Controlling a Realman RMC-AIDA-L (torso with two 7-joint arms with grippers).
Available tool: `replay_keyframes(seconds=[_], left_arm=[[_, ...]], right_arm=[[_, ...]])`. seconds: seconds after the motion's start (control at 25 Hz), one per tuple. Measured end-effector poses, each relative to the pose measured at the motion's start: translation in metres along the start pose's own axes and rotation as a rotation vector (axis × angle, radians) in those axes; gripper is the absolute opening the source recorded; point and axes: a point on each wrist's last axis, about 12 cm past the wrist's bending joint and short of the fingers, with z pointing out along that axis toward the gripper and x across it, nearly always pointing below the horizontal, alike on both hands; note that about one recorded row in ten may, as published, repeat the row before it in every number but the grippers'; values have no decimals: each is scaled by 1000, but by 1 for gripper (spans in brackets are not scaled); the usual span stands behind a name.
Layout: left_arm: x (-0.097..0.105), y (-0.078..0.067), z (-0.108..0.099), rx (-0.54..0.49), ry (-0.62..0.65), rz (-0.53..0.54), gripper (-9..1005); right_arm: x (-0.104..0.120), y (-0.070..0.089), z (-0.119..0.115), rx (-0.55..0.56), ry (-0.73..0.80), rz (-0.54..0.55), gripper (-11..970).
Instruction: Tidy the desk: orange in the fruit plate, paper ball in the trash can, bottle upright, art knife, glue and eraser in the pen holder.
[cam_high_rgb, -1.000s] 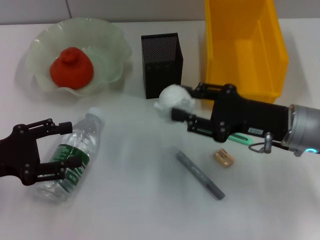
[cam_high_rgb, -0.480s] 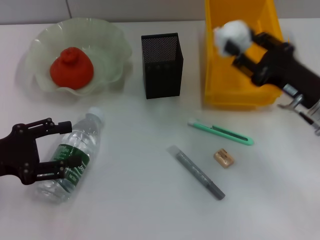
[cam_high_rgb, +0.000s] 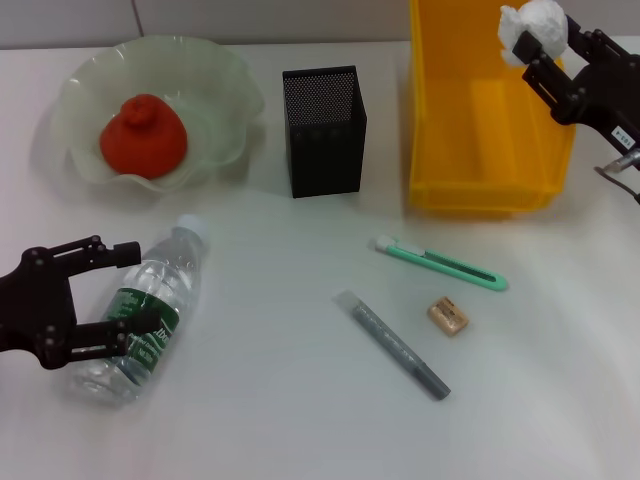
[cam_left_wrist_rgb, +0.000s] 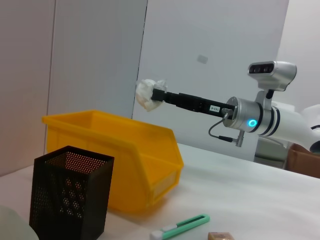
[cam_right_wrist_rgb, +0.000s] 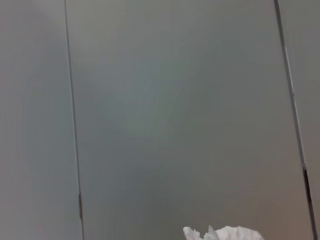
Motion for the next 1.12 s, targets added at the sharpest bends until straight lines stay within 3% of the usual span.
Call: replay_keyframes(seconds=[0.4,0.44,0.88,1.12], left_arm=[[2,-3,-1,1,-7,-10,802],[2,-3,-2,2,-11,-11,802],[2,-4,0,7,-16,-12,800],[0,-4,1,15,-19,-7,798]], right_arm=[[-1,0,8,1,8,9,584],[-2,0,8,3,4,9,765],[-6,-2,7,-4,-21,7,764],[-20,2,-8,-70,-142,88,763]])
